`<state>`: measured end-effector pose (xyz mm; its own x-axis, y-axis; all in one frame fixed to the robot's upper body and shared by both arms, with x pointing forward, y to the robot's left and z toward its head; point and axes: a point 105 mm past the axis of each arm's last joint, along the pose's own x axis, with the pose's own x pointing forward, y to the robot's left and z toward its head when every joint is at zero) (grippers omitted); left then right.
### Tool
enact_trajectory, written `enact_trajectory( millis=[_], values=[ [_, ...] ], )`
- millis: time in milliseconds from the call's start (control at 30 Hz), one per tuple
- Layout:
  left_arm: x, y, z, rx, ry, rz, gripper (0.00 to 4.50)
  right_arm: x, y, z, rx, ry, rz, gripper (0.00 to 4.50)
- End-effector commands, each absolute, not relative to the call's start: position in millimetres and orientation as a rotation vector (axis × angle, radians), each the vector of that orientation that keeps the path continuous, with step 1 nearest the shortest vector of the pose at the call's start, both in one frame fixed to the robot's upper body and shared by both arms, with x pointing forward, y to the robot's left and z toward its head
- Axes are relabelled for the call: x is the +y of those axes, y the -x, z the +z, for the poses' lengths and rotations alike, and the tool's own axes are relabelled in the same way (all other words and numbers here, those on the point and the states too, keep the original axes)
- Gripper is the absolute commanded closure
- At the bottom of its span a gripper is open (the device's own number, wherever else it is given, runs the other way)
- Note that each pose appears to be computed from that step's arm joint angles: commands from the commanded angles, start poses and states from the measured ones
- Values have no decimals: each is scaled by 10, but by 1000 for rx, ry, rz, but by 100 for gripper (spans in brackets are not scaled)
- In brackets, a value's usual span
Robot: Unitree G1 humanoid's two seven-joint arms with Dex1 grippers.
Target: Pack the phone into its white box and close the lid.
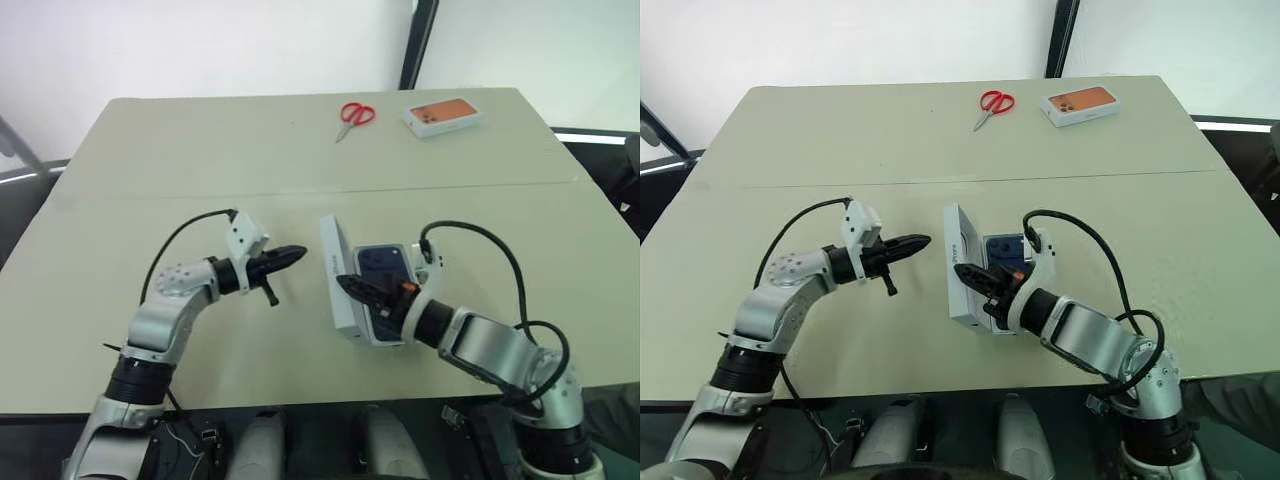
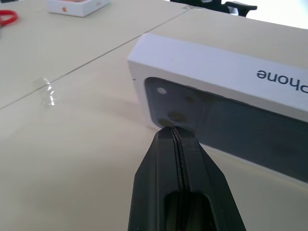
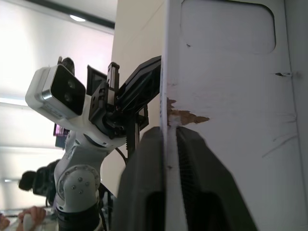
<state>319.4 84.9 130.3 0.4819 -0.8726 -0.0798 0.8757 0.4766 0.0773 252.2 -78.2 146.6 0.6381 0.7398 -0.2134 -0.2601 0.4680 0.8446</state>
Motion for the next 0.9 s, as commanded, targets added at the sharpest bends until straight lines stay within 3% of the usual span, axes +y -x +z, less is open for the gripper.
enact_trajectory(
  millis=[33,67,267,500,667,767,900],
  values=[
    [610,-3124,1447,-36,-138,-1142,450,-936,-2601,1697,538,-807,744,208],
    [558,-3122,1442,-34,-133,-1151,450,-1002,-2629,1753,524,-763,759,164],
    [238,-3112,1466,-44,-97,-1204,450,-1446,-2775,1987,516,-467,704,164],
    [-28,-3027,1461,-39,-89,-1282,450,-1800,-2982,1953,459,-84,593,164],
    [80,-3120,1547,-31,-56,-1211,450,-1919,-3063,1864,444,144,570,164],
    [308,-3201,1630,-6,-57,-1129,450,-2030,-3104,1767,447,324,540,244],
    [594,-3162,1577,44,-191,-1092,450,-2045,-3109,1764,417,489,573,448]
  ],
)
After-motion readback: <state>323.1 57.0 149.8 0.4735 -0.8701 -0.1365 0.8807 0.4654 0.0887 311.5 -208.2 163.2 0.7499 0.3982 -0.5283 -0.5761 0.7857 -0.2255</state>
